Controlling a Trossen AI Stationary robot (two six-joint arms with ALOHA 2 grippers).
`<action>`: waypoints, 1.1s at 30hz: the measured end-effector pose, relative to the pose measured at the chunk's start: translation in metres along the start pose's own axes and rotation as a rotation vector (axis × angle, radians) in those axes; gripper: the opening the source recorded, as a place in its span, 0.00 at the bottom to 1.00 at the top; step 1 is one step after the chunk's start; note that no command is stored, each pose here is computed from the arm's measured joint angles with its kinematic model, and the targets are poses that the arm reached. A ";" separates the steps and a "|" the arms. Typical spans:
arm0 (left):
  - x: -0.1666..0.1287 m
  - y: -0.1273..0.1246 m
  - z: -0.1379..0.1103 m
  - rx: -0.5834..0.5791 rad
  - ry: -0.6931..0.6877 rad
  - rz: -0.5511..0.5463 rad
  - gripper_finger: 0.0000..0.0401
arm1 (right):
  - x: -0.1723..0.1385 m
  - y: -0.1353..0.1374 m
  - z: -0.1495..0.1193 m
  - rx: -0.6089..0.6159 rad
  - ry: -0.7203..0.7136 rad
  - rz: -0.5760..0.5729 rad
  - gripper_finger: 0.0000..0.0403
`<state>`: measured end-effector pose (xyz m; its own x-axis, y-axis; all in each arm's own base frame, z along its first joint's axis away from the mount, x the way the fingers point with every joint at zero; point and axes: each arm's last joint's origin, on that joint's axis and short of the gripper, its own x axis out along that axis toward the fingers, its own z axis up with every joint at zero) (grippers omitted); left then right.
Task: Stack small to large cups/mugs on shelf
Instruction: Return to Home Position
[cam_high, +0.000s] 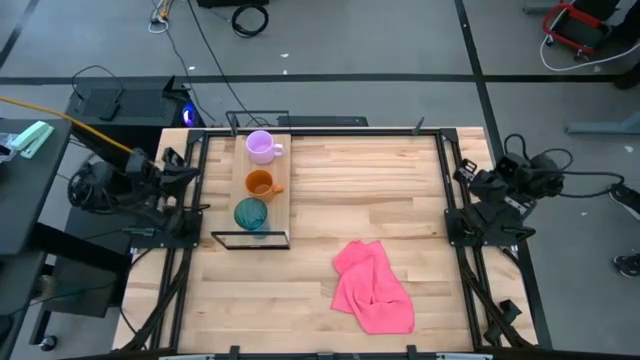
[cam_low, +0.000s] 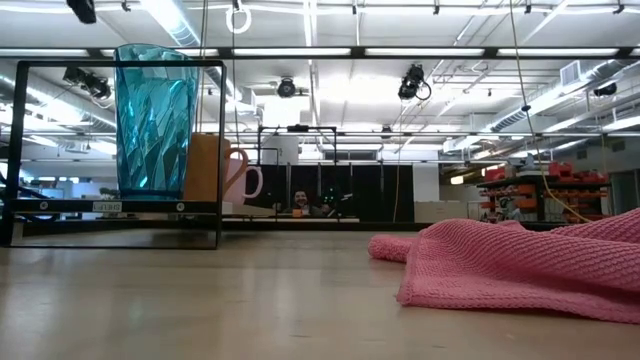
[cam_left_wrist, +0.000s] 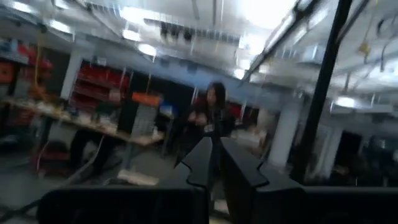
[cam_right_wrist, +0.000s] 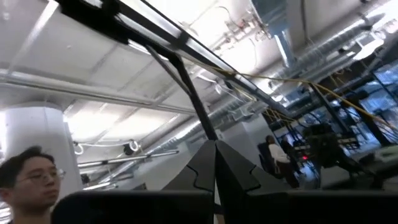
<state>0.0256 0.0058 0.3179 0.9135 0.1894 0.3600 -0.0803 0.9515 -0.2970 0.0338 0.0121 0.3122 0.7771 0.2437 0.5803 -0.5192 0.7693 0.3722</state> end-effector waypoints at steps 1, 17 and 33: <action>0.000 0.000 -0.003 0.011 0.026 0.009 0.09 | 0.000 -0.001 -0.003 0.004 0.006 -0.009 0.04; -0.002 0.009 -0.012 0.185 0.096 0.276 0.10 | -0.011 -0.033 -0.067 -0.082 -0.072 -0.005 0.04; 0.000 -0.003 0.010 0.208 -0.102 -0.055 0.09 | -0.011 -0.042 -0.053 -0.196 -0.128 0.002 0.04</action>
<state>0.0217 0.0055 0.3277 0.8746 0.1494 0.4613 -0.1215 0.9885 -0.0900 0.0659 0.0087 0.2522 0.7182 0.1781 0.6727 -0.4321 0.8719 0.2305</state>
